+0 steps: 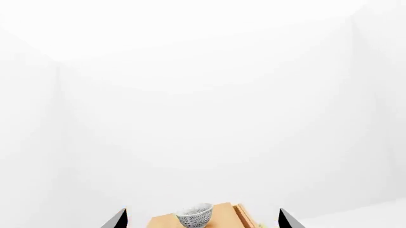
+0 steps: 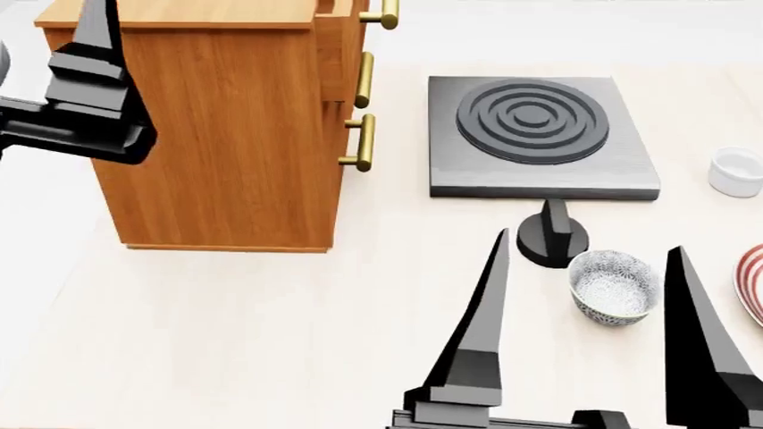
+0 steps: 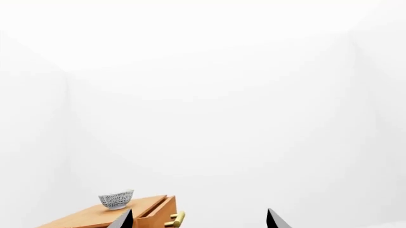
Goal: Pick the akita bowl on the wooden cabinet and place it on the plate.
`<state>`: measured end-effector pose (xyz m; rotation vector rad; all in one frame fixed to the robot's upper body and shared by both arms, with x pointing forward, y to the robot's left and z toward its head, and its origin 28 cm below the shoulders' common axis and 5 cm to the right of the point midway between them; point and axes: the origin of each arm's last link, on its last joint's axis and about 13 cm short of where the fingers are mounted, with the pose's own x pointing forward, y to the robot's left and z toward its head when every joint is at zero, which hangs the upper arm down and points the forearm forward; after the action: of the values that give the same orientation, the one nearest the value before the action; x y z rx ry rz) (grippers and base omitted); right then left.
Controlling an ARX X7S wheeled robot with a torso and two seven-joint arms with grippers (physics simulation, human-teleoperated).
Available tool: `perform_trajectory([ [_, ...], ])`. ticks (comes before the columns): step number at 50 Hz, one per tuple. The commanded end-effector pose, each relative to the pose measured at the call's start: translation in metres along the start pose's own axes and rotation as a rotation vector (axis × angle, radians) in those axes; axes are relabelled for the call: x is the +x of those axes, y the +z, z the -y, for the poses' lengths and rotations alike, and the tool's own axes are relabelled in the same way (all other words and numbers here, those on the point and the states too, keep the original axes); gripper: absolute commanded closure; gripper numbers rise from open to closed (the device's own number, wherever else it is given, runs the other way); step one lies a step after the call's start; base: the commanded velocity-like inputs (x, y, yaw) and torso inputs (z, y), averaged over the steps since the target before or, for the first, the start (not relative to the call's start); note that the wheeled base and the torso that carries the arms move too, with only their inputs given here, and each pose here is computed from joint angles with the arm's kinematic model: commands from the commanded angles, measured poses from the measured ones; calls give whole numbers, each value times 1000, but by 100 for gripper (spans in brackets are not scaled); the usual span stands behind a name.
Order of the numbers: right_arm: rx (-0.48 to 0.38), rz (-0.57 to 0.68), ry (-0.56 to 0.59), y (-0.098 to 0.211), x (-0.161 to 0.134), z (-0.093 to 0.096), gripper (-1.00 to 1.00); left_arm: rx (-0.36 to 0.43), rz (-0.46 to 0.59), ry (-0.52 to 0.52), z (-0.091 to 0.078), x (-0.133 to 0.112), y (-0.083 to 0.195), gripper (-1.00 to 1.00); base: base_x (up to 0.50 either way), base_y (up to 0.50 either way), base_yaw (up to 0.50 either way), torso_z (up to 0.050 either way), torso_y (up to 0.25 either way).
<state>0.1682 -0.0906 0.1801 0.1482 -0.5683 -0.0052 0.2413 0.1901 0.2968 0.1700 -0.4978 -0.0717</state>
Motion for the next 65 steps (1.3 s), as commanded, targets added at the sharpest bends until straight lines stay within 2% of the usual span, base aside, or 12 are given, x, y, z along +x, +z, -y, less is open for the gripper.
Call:
perform_trajectory([
  [1,9,14,12,3,-1,0,-100,-42,-9,-43,-5,13,21,-100,422,0,0,0,0],
  [25,2,22,39,5,-2,-2,-100,-37,13,-51,-7,13,34,-100,494,0,0,0,0],
  [37,-3,23,50,5,-2,-3,-100,-28,32,-50,-8,11,41,-100,70,0,0,0,0],
  [46,-12,21,50,5,-2,-3,-100,-15,30,-63,-4,9,37,-100,483,0,0,0,0],
  [65,-29,30,51,6,-3,-4,-100,-15,29,-63,-5,8,37,-100,160,0,0,0,1],
])
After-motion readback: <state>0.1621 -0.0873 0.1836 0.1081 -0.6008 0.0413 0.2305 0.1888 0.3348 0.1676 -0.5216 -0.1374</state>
